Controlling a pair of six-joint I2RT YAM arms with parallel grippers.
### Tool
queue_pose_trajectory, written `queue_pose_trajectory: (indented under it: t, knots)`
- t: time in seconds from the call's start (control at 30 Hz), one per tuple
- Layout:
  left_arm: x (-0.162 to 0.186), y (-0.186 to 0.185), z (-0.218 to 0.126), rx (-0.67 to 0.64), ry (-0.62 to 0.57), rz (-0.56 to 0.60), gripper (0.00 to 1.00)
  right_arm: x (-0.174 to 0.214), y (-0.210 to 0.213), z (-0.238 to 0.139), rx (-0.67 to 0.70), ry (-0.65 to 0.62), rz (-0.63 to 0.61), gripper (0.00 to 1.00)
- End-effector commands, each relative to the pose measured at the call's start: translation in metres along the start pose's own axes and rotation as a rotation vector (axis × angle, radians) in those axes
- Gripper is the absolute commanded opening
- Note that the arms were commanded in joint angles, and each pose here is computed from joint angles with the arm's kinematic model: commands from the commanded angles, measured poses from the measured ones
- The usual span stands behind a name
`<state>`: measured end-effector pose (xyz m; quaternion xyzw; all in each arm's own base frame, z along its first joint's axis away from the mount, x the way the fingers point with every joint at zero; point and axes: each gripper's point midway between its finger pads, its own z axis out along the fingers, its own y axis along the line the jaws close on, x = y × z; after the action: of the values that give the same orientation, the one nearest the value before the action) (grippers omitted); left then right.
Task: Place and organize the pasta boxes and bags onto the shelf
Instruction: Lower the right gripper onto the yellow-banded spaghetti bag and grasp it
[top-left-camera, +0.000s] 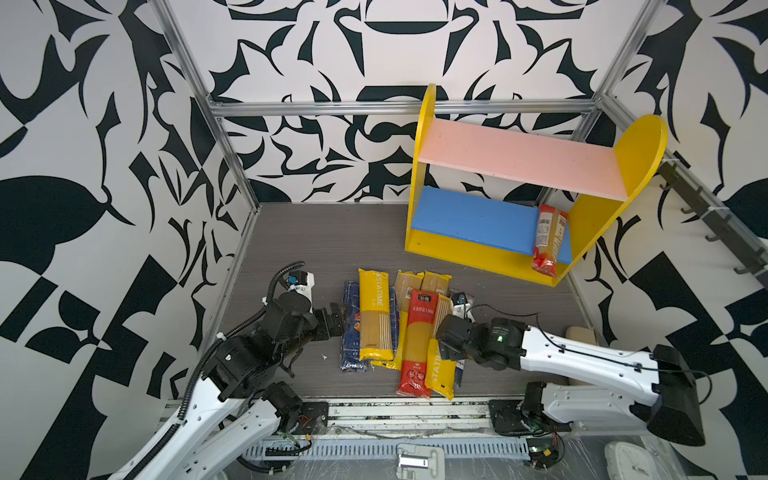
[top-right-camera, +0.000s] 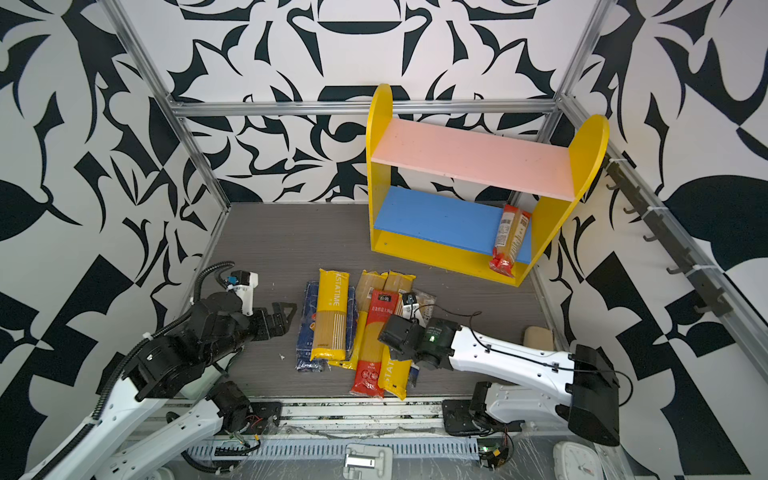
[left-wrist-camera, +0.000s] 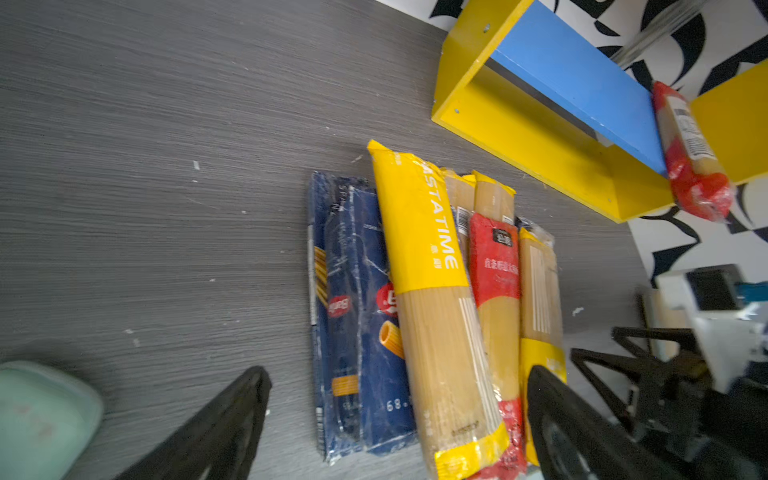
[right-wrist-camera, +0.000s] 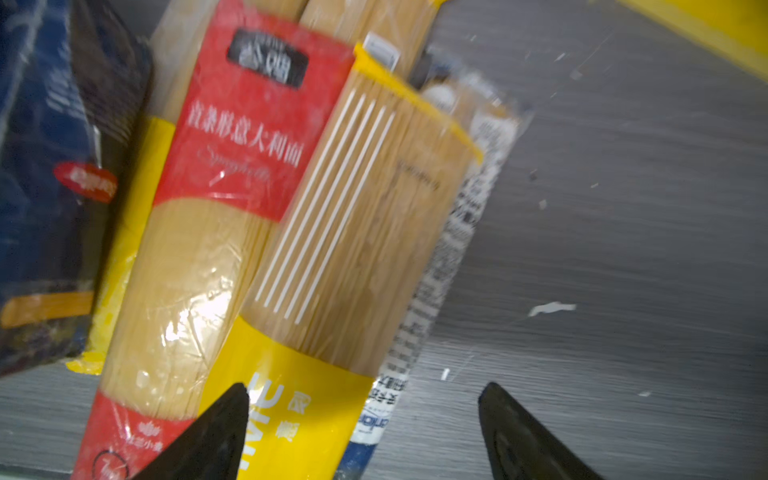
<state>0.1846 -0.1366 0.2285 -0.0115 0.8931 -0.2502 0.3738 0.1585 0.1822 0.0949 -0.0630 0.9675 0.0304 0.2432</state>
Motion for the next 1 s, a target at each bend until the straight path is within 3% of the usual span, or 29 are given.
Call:
queue_pose_trajectory:
  t: [0.0,0.2,0.43,0.57,0.97]
  knots:
    - [0.0,-0.031,0.008,0.163,0.018,-0.077,0.99,0.003,0.024,0.007,-0.081,-0.034,0.073,0.9]
    - [-0.005,-0.047,0.014,0.234,0.01,-0.128,0.99,0.022,0.041,0.016,-0.076,-0.005,0.019,0.9]
    - [0.0,-0.032,0.028,0.116,0.053,-0.136,0.99,0.038,0.044,0.024,-0.07,0.035,0.067,0.91]
    - [0.008,-0.025,0.037,0.043,0.095,-0.101,0.99,0.05,0.037,0.028,-0.065,0.053,0.122,0.91]
    - [-0.007,-0.06,0.051,0.1,0.147,0.036,0.99,0.074,0.049,0.038,-0.03,0.063,0.186,0.9]
